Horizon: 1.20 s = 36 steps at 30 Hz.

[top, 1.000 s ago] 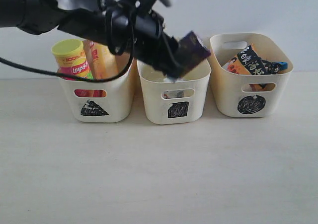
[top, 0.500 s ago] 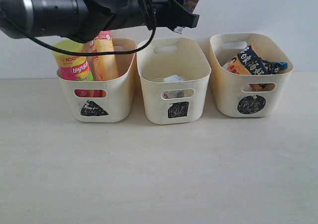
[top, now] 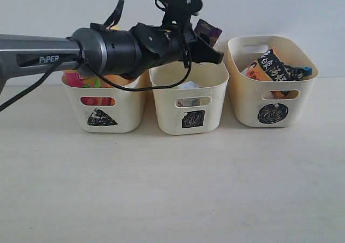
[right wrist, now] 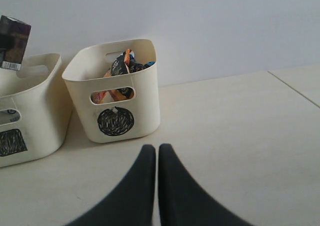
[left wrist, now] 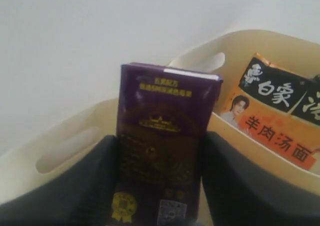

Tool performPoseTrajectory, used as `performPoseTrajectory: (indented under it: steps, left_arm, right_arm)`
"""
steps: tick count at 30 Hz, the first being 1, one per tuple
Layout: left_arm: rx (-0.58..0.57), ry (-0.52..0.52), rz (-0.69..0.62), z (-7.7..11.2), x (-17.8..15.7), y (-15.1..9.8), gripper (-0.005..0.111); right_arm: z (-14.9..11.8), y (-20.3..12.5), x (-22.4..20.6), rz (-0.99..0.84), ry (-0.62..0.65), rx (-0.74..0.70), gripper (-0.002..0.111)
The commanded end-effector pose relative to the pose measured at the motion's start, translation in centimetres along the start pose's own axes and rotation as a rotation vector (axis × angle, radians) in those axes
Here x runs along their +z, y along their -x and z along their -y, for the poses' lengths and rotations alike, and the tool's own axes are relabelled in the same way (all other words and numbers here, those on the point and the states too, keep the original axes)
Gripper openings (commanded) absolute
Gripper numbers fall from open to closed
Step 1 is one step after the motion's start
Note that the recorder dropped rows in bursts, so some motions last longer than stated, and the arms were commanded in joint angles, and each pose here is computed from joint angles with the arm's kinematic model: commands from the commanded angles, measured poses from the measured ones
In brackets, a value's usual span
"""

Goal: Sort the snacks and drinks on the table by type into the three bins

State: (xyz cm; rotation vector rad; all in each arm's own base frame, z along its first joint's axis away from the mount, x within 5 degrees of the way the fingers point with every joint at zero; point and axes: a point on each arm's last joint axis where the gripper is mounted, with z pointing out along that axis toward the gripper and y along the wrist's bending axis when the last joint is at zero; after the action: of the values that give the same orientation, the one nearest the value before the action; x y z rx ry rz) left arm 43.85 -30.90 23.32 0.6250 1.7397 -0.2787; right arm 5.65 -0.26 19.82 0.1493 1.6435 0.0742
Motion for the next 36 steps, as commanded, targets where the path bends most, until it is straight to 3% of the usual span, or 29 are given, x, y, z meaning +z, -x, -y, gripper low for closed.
performPoseTrajectory:
  steps: [1,6,11,13,17,20,23,27,36]
  left_arm:
    - [-0.051,0.01,-0.001,-0.1,0.4,-0.4,0.029]
    - [-0.068,-0.001,-0.011,0.0,0.4,-0.5,0.072]
    - [-0.075,-0.005,0.011,-0.1,-0.2,0.7,0.075]
    - [-0.081,-0.003,0.038,-0.3,-1.0,2.0,0.071]
    - [-0.095,-0.025,0.075,-0.6,-2.6,4.5,0.039]
    - [-0.094,-0.078,0.079,-0.5,-3.9,6.2,0.007]
    - [-0.111,-0.131,0.077,-0.4,-5.3,7.7,0.004]
    - [-0.279,-0.152,0.052,-2.1,-7.8,8.8,0.004]
    - [-0.33,-0.063,0.01,-6.9,-14.9,8.2,0.004]
  right_arm:
    - [0.0,0.1,0.0,0.01,-0.003,-0.008,0.0]
    - [0.0,0.1,0.0,0.01,-0.002,-0.006,0.0]
    - [0.0,0.1,0.0,0.01,-0.002,-0.006,0.0]
    - [0.0,0.1,0.0,0.01,-0.002,-0.006,0.0]
    - [0.0,0.1,0.0,0.01,-0.002,-0.006,0.0]
    - [0.0,0.1,0.0,0.01,-0.002,-0.006,0.0]
    - [0.0,0.1,0.0,0.01,-0.002,-0.006,0.0]
    - [0.0,0.1,0.0,0.01,-0.002,-0.006,0.0]
    - [0.0,0.1,0.0,0.01,-0.002,-0.006,0.0]
